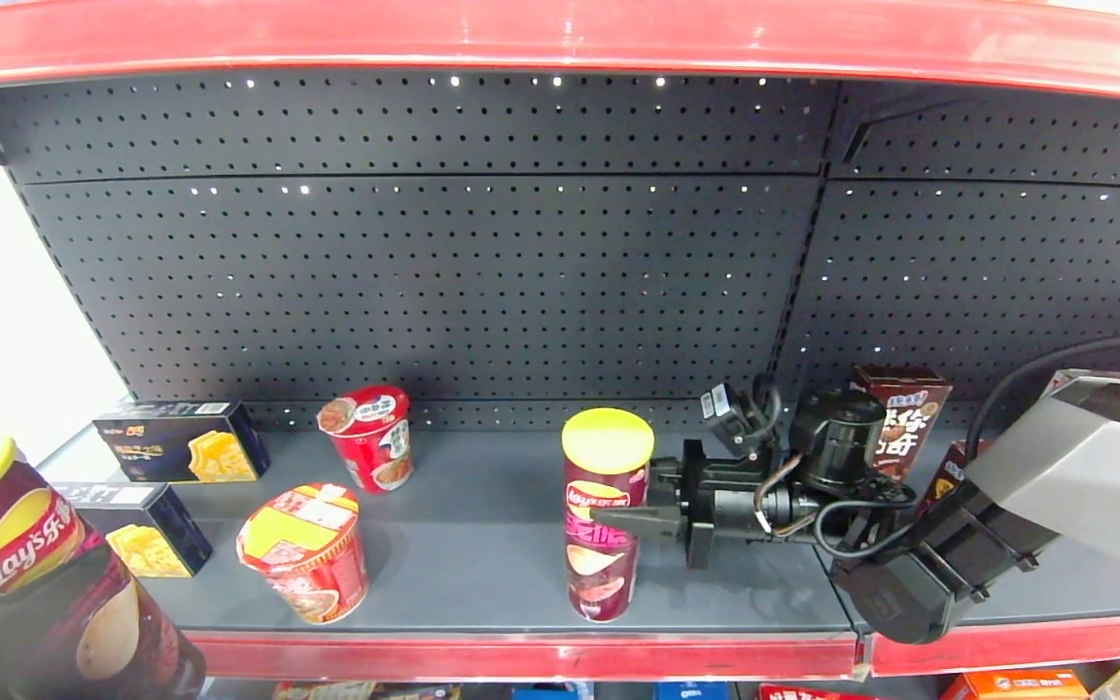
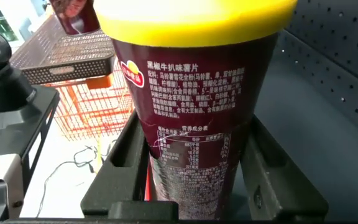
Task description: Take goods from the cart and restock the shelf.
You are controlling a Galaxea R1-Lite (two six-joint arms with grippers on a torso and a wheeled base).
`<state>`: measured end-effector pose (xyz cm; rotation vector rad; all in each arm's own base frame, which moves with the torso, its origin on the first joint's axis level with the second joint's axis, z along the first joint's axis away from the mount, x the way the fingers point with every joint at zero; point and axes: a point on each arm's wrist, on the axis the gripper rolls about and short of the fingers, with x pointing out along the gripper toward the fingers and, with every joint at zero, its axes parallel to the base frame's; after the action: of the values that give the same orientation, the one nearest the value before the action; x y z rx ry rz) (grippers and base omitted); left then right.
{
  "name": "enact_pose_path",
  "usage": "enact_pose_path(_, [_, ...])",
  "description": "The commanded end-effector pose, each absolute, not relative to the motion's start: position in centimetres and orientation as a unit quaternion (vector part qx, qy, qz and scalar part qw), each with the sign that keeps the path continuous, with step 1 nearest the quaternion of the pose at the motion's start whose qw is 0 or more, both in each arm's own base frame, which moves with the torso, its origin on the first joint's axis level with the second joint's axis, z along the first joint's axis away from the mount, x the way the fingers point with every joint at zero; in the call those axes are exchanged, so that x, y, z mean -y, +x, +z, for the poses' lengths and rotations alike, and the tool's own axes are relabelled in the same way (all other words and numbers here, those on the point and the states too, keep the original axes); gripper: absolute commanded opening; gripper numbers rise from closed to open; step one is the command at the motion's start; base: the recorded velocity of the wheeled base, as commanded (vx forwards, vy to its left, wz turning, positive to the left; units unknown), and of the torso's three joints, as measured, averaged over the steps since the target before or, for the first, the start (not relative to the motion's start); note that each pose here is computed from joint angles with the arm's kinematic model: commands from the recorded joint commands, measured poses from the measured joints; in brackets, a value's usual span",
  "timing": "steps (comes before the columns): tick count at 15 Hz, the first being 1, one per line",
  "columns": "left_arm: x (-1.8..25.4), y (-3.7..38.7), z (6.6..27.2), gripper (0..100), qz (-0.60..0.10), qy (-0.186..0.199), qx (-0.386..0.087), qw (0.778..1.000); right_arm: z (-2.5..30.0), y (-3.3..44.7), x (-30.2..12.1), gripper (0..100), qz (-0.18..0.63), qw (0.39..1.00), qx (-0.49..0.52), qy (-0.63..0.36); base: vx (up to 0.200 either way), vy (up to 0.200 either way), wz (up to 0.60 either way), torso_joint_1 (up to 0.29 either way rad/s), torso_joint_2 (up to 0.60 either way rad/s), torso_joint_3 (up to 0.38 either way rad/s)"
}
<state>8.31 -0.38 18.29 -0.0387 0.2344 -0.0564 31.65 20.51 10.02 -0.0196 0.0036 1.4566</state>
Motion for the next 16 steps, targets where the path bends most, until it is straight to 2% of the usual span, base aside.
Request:
enact_pose_path(1, [0.4,8.3,18.2,0,-0.027,-0.019,-0.118,0.992,9.8,31.5,-20.8,0,0.669,0.743,-0.006,-0.009,0.0,0.0,0.0,0.0,0.0,0.0])
enact_pose_path(2, [0.4,8.2,18.3,0,-0.027,-0.019,-0.116,0.993,9.7,31.5,-20.8,100,0.668,0.744,-0.007,-0.009,0.0,0.0,0.0,0.0,0.0,0.0])
enact_pose_path(16, [0.4,8.1,19.0,0,-0.025,-0.027,-0.1,0.994,9.0,29.6,-17.3,100,0.615,0.789,-0.009,-0.01,0.0,0.0,0.0,0.0,0.0,0.0])
